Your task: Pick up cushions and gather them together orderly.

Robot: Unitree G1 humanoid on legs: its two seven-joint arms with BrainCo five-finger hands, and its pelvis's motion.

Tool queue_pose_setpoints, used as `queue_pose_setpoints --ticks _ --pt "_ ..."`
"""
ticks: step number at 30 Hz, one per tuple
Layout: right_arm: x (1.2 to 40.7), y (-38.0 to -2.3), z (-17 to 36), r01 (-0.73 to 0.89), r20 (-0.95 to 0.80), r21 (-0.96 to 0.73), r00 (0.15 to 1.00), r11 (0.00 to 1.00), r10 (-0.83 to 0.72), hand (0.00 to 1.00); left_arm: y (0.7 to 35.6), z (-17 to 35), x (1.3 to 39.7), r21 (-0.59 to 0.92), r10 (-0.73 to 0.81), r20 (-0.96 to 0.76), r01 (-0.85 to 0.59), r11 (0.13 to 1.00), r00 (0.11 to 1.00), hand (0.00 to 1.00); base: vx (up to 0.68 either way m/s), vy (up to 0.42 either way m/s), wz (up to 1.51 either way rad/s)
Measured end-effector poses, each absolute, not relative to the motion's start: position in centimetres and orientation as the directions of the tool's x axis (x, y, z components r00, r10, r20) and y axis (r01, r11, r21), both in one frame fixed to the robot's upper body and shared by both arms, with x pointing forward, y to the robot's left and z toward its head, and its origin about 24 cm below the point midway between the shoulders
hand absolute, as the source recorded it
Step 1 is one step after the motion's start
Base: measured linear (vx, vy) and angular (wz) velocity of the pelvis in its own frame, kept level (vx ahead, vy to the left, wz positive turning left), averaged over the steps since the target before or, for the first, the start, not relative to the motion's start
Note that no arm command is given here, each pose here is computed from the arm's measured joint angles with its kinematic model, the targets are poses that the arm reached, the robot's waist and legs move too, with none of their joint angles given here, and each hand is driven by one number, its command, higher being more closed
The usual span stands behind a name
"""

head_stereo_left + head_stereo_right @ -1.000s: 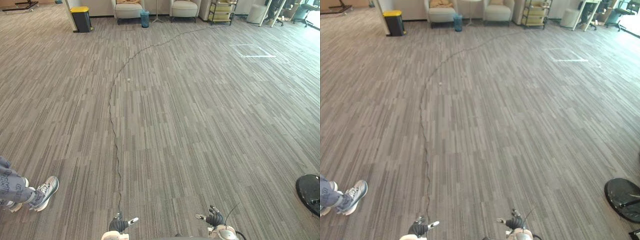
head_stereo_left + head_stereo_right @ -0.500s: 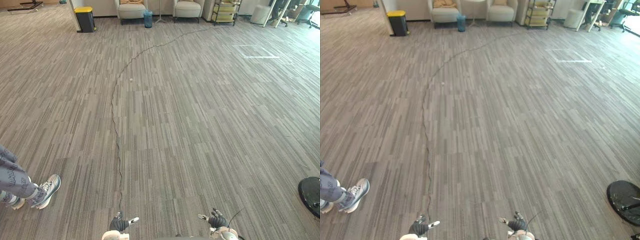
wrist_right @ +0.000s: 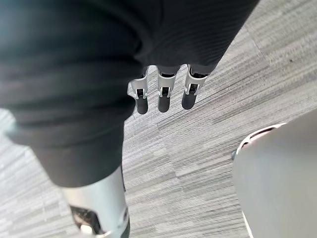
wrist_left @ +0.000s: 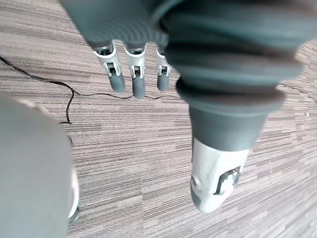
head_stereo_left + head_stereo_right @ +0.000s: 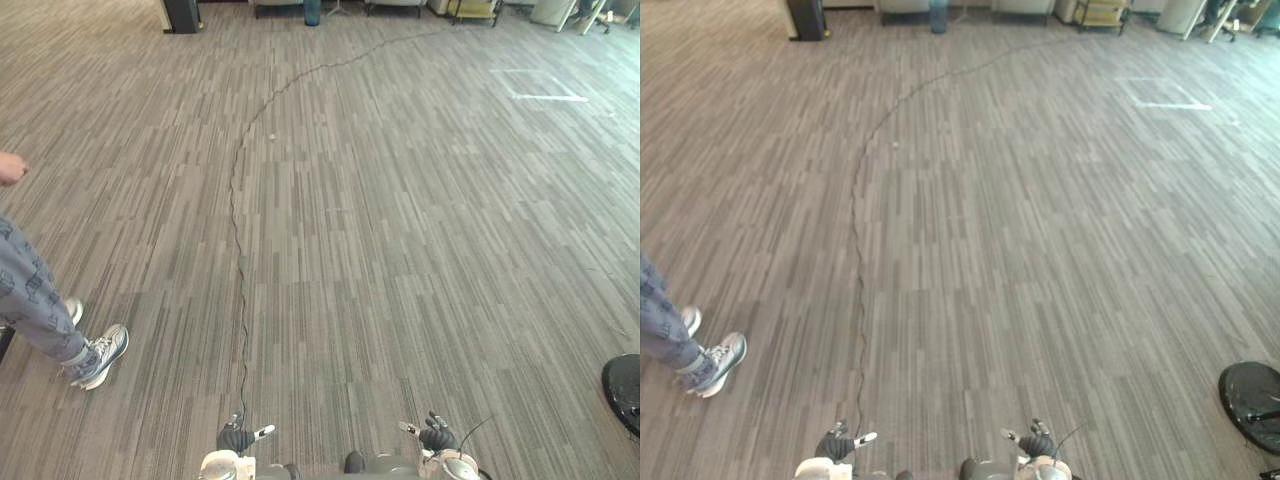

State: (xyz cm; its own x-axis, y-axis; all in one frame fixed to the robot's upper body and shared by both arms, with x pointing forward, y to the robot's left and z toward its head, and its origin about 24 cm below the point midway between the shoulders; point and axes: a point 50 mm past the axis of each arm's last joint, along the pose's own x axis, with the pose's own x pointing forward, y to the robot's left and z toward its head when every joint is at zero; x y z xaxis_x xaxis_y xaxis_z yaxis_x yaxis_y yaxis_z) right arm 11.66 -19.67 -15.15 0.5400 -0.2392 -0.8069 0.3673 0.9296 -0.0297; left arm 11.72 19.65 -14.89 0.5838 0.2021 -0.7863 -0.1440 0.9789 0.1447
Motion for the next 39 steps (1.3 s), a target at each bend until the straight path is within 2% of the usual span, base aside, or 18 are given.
queue_pose_setpoints --ticks 9,12,16,20,23,27,28,30,33,39 --pt "11.4 -21.0 -15.2 0.394 -0.811 -0.081 0.508 0.915 -0.29 0.0 19.4 -14.3 13.0 0.114 0.212 -0.754 -0.194 0.974 0.622 0.0 0.29 0.208 -0.01" --pt "11.5 -19.7 -15.4 0.381 -0.824 -0.058 0.503 0.923 -0.26 0.0 20.3 -13.8 13.9 0.124 0.236 -0.731 -0.215 0.969 0.641 0.0 0.41 0.289 0.01" --pt "11.2 -19.7 -15.5 0.382 -0.83 -0.057 0.495 0.923 -0.256 0.0 20.8 -14.0 13.6 0.141 0.243 -0.744 -0.21 0.968 0.622 0.0 0.49 0.33 -0.14" --pt "12.3 -20.4 -15.0 0.37 -0.802 -0.061 0.535 0.927 -0.266 0.0 20.4 -14.4 13.0 0.147 0.232 -0.771 -0.189 0.971 0.594 0.0 0.46 0.171 -0.24" --pt "14.1 -21.4 -14.0 0.327 -0.749 -0.088 0.601 0.941 -0.278 0.0 19.6 -14.5 13.2 0.149 0.203 -0.772 -0.139 0.979 0.602 0.0 0.6 0.135 0.14" --pt "13.2 -21.5 -14.3 0.309 -0.767 -0.118 0.576 0.944 -0.284 0.0 19.3 -14.1 14.4 0.143 0.191 -0.754 -0.127 0.982 0.628 0.0 0.62 -0.022 0.68" --pt "12.1 -21.8 -14.7 0.314 -0.791 -0.127 0.54 0.941 -0.287 0.0 18.6 -14.3 14.2 0.128 0.178 -0.764 -0.125 0.984 0.62 0.0 0.86 -0.115 0.34" --pt "12.4 -22.6 -14.5 0.324 -0.783 -0.142 0.541 0.935 -0.307 0.0 18.0 -14.5 14.2 0.117 0.164 -0.771 -0.117 0.986 0.615 0.0 0.7 -0.12 0.09" --pt "12.1 -22.6 -14.4 0.357 -0.782 -0.131 0.537 0.925 -0.317 0.0 17.5 -14.5 14.1 0.083 0.18 -0.773 -0.185 0.979 0.608 0.0 0.62 -0.139 0.11" --pt "12.6 -21.4 -14.2 0.349 -0.767 -0.102 0.568 0.931 -0.297 0.0 17.1 -13.4 15.1 0.043 0.18 -0.712 -0.213 0.976 0.679 0.0 0.53 -0.009 -0.24"
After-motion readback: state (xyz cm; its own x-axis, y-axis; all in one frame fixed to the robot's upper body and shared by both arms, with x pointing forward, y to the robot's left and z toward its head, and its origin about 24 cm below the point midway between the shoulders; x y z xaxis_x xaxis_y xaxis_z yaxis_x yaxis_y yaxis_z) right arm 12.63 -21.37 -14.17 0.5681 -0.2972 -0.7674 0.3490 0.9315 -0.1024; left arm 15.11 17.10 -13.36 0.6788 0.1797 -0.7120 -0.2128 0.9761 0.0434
